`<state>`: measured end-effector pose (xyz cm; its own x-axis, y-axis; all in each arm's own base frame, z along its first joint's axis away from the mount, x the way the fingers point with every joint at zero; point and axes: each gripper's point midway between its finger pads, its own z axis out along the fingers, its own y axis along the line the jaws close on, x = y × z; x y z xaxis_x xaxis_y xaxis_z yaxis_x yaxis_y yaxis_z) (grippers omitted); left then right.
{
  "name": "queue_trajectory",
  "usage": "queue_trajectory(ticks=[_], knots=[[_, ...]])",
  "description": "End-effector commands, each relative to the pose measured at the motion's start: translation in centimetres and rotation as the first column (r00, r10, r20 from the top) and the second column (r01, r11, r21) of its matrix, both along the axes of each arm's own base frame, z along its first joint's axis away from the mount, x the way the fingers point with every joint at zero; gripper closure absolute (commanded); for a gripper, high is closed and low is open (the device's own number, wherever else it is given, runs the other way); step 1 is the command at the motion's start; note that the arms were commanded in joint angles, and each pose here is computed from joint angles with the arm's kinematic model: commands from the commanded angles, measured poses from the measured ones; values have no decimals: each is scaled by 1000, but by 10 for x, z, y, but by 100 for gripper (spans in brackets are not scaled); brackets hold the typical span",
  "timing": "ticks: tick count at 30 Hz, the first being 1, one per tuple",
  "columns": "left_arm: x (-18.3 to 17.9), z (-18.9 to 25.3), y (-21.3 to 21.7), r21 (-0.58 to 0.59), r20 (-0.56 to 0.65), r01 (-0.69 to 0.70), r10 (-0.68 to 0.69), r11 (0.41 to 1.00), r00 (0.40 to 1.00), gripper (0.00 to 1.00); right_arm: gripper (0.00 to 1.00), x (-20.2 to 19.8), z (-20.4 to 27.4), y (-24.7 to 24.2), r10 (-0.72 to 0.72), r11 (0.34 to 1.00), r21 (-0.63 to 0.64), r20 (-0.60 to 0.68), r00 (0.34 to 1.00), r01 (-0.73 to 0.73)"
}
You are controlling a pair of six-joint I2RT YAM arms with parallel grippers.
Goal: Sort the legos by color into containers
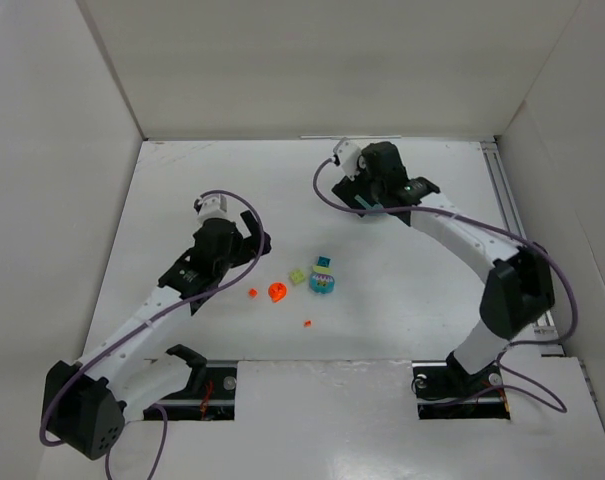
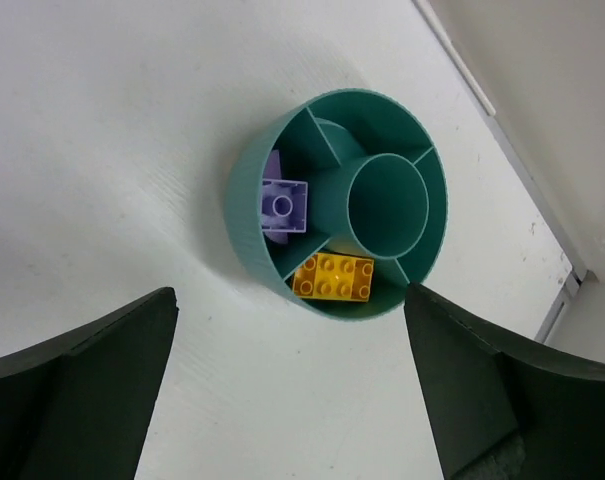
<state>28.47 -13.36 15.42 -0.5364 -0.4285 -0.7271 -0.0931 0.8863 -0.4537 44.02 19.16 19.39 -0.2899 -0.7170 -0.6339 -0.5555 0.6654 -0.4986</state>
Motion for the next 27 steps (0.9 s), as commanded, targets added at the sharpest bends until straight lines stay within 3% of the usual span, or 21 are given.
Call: queue_trajectory(ticks=[1, 5, 8, 13, 22, 27], knots=[[0, 5, -26, -17, 36, 153, -152, 988, 988, 0, 0, -24, 19, 3, 64, 989, 127, 40, 997, -68], [-14, -9, -53, 13, -7, 284, -284, 959, 959, 0, 0, -56, 14, -22, 46, 989, 138, 27, 999, -50], [-21, -28, -57, 26, -77, 299, -297, 954, 952, 0, 0, -73, -3, -39, 26, 993, 116, -5, 1000, -25], [-43, -61, -74, 43, -184, 375, -362, 926, 914, 8, 0, -89, -8, -49, 38, 989, 142, -15, 999, -36], [-64, -98, -69, 33, -301, 347, -322, 937, 898, 16, 0, -92, -17, -45, 93, 983, 163, -34, 995, -87], [-64, -121, -56, 99, -353, 305, -253, 947, 901, 16, 0, -90, -21, -44, 102, 980, 175, -37, 994, -94]])
